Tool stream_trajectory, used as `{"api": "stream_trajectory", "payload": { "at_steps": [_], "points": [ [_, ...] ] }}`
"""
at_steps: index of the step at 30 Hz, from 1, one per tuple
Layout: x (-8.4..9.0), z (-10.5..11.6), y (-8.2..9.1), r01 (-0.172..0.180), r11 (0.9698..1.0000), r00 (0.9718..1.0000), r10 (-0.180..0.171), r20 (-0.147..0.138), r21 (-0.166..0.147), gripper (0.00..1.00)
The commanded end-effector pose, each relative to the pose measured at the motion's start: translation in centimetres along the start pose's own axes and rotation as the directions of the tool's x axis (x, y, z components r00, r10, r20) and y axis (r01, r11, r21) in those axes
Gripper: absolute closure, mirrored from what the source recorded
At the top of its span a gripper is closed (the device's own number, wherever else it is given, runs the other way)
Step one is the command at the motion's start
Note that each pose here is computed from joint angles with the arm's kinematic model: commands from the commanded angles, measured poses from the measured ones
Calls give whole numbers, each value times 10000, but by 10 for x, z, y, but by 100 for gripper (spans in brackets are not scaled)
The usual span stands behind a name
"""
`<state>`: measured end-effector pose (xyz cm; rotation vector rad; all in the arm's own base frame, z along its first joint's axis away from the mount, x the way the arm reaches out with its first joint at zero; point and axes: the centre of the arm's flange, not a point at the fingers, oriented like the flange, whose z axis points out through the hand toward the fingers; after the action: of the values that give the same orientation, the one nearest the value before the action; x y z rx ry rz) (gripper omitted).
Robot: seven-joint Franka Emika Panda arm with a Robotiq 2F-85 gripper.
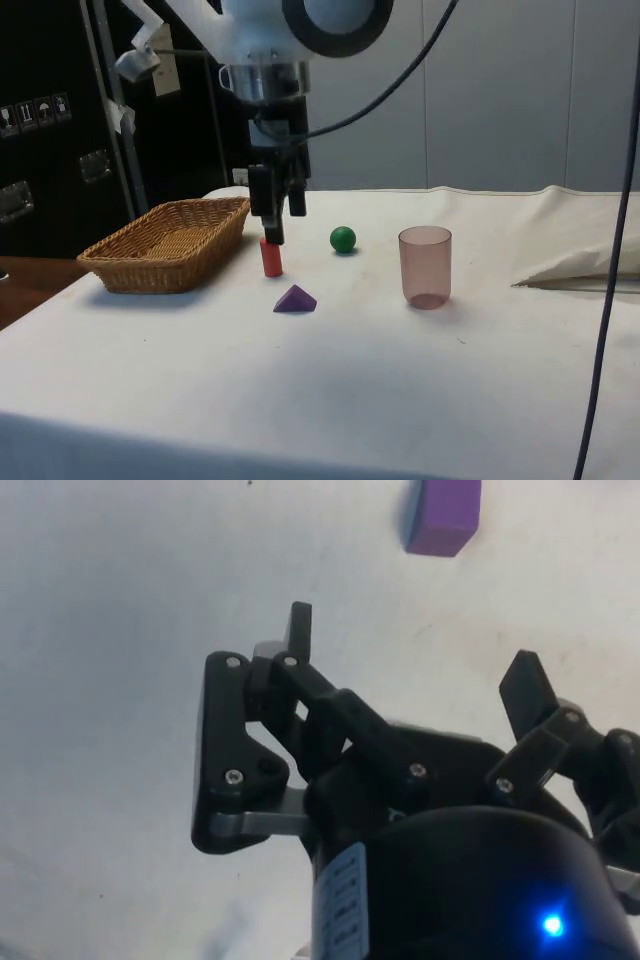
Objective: Pick up the triangular block and place it into the basket.
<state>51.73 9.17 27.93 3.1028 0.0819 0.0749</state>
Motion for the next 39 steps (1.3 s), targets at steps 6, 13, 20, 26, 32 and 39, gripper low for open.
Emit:
{"api": "stream_trajectory", "payload": {
  "at_steps": [6, 13, 20, 26, 32, 39],
  "points": [
    [1, 23, 7, 97, 9999, 9998, -98, -152, -35, 0],
    [4, 42, 15, 20, 9999, 9999, -21, -126, -100, 0],
    [7, 62, 21, -46, 9999, 9999, 45, -161, -89, 0],
    [8, 75, 20, -57, 9999, 9999, 55, -164, -107, 0],
    [8, 85, 21, -63, 9999, 9998, 60, -190, -146, 0],
    [7, 95, 22, -41, 9997, 9999, 38, -120, -224, 0]
  ]
}}
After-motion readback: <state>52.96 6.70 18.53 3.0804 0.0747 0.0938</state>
